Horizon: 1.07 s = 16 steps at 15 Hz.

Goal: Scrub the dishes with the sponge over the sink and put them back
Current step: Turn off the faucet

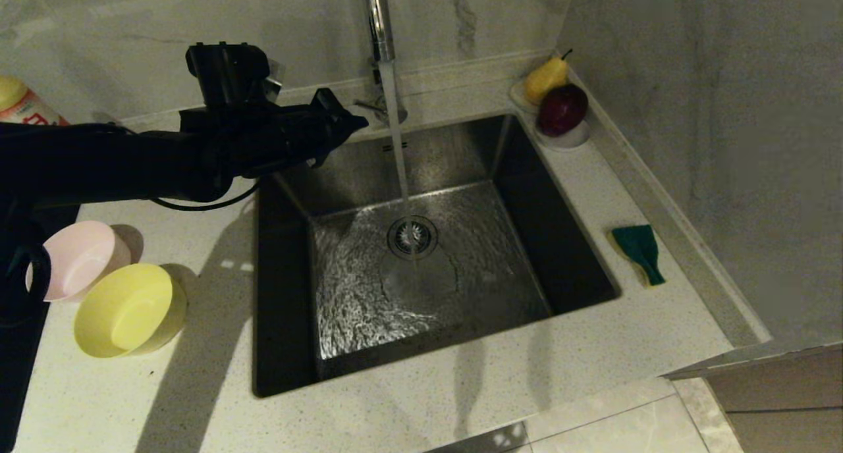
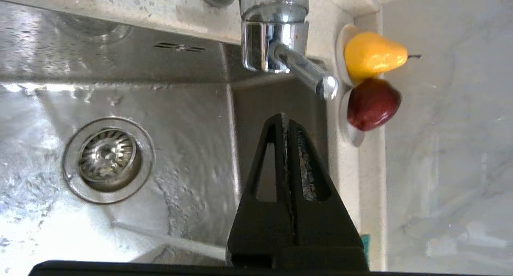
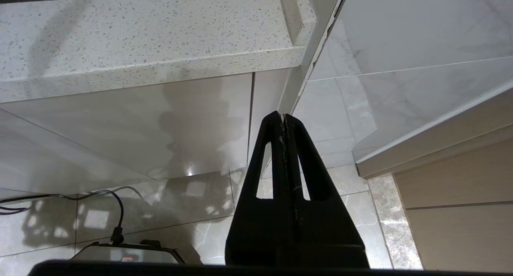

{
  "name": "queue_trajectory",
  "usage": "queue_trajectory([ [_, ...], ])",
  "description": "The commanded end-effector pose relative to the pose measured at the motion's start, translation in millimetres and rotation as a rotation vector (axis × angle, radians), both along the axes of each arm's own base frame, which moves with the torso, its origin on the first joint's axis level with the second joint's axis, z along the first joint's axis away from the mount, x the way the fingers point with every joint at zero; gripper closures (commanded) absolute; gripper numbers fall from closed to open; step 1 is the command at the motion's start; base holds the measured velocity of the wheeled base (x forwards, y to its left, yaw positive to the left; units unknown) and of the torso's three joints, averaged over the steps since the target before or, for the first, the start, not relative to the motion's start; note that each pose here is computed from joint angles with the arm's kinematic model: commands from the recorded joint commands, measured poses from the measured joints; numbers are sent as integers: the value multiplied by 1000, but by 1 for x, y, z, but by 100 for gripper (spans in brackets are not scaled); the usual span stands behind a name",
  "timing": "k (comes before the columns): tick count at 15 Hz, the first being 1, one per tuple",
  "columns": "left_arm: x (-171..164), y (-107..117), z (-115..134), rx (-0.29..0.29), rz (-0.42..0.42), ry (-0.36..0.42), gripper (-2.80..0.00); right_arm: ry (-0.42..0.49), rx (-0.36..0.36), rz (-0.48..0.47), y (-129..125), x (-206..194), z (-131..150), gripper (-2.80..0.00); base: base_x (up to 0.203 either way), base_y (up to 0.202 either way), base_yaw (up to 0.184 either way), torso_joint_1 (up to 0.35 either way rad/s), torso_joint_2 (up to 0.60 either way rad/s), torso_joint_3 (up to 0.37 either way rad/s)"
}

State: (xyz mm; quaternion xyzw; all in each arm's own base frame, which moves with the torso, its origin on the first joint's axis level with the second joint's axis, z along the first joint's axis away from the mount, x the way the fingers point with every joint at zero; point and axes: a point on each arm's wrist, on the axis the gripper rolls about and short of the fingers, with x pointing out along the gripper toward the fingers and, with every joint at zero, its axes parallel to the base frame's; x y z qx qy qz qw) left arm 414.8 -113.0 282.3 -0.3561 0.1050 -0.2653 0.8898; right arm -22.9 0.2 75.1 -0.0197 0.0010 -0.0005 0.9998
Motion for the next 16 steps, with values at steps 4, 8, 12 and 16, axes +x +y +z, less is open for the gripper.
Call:
queue_trajectory([
  [4,5,-1,8,-50,-4,-12,0,1,-1,0,0,0,0,0,0,0,0,0,0,0],
  [8,9,-1,12,-57,-1,-31,0,1,-1,1,0,0,0,0,0,0,0,0,0,0],
  [12,19,-2,15,-75,14,-52,0,1,-1,1,0,0,0,0,0,0,0,0,0,0],
  [16,20,-2,17,-95,13,-52,0,1,-1,0,0,0,0,0,0,0,0,0,0,0],
])
